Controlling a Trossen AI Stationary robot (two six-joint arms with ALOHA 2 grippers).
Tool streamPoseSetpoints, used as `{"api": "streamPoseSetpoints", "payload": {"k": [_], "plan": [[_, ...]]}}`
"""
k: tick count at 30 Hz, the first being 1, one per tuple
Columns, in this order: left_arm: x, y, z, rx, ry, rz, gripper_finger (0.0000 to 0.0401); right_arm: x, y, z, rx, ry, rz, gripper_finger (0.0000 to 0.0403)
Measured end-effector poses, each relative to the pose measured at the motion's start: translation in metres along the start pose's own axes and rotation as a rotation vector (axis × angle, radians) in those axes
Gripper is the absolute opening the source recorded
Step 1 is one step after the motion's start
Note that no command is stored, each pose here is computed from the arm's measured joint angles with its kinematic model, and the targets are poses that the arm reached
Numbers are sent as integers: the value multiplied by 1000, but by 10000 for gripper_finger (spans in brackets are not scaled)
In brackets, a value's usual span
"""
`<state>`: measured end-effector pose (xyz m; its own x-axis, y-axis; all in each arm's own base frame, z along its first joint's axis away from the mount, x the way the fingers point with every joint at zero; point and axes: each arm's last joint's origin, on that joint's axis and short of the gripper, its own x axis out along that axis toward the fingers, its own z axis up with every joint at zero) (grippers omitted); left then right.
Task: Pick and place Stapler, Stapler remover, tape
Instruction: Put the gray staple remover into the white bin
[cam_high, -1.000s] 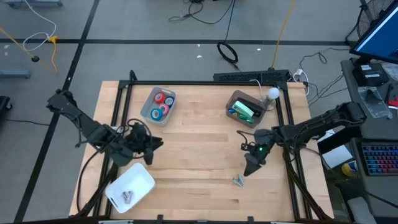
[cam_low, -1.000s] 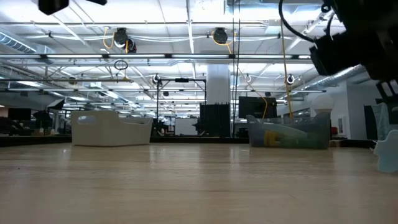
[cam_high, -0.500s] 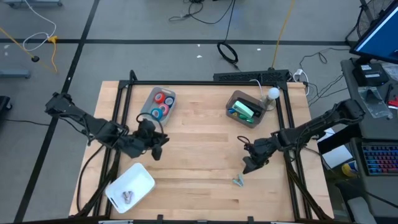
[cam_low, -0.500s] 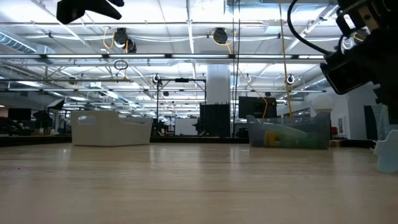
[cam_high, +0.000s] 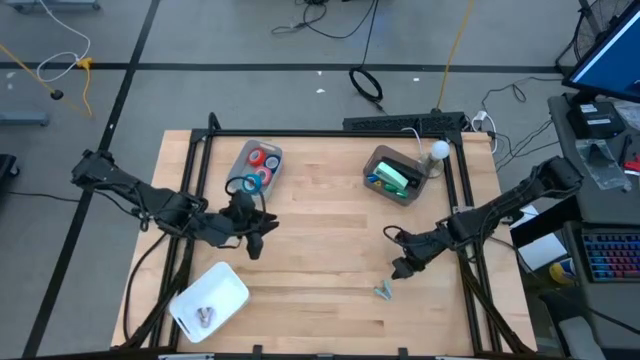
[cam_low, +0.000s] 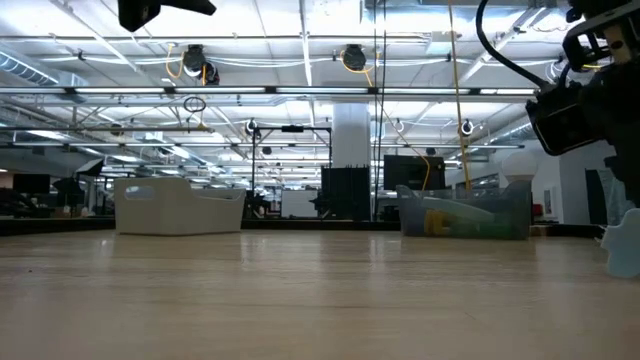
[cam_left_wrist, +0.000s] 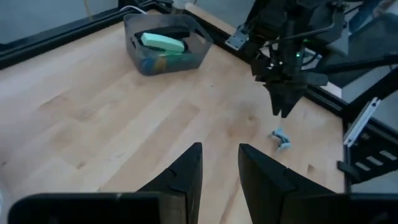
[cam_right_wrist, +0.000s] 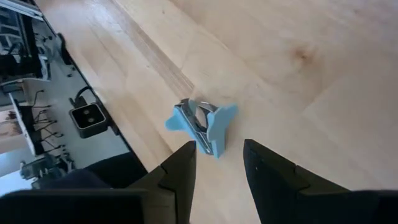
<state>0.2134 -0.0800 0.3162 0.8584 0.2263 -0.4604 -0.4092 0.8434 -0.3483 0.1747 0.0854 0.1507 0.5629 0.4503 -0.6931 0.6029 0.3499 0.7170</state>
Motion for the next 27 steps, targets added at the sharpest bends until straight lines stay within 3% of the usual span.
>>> {"api": "streamPoseSetpoints", "payload": {"k": [10,18,27], "plan": [[38,-9,-13,75,30,45,104,22,-2,0,-44,0,-16,125],[61,-10,-19,66,86,27,104,34,-6,0,-69,27,-36,123],[64,-11,-15,41,66,3,104,38,-5,2,-112,-3,-19,70]]}}
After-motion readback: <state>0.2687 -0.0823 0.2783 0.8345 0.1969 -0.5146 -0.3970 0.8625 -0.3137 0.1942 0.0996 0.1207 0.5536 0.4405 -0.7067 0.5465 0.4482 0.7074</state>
